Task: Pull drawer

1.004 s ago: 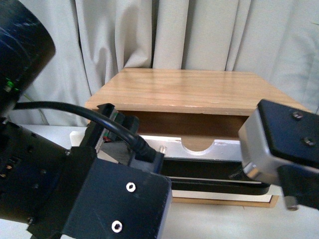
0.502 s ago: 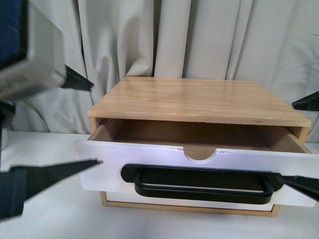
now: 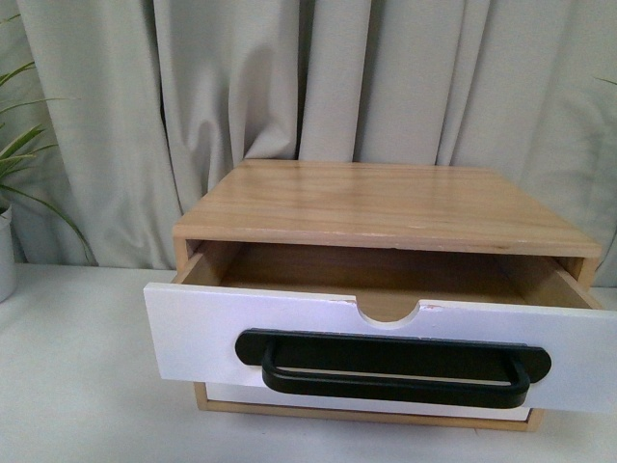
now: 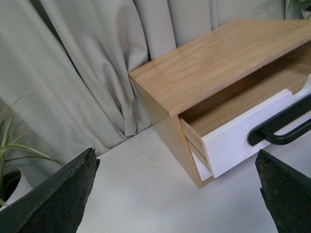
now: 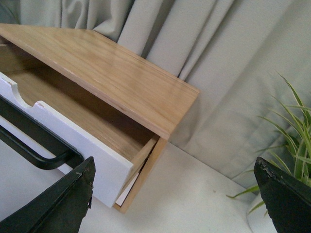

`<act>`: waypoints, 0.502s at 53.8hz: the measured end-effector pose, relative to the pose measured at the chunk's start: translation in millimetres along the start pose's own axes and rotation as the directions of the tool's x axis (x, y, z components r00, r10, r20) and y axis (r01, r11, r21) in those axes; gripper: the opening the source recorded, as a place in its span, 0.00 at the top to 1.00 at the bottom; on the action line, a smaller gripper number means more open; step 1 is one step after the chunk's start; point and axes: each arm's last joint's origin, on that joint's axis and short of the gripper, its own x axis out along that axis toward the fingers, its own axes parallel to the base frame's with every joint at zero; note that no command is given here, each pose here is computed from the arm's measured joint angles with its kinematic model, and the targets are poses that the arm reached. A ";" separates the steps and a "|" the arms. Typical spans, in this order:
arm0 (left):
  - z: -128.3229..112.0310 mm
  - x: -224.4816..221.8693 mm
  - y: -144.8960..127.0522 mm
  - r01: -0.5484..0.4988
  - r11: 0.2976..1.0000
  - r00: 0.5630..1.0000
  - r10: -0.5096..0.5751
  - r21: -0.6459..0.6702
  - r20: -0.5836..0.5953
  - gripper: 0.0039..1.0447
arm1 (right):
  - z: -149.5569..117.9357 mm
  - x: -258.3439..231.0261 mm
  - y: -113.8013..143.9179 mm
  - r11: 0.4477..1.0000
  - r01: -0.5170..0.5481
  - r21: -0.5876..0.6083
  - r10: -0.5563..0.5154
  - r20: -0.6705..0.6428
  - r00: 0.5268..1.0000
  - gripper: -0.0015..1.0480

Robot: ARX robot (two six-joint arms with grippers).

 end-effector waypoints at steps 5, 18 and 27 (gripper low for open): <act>3.4 -25.4 -2.6 -0.087 0.996 0.995 0.087 -0.013 0.040 0.06 | -4.8 -19.1 7.6 0.997 0.024 0.069 -0.023 -0.019 1.000 0.09; -8.9 -43.6 0.4 -0.159 0.979 0.987 0.161 -0.125 0.012 0.06 | -3.8 -28.3 12.1 0.980 0.063 0.186 -0.057 -0.037 0.998 0.09; -8.7 -43.8 0.2 -0.153 0.979 0.988 0.156 -0.135 0.016 0.06 | -4.6 -28.4 13.8 0.955 0.170 0.242 -0.153 -0.088 0.984 0.15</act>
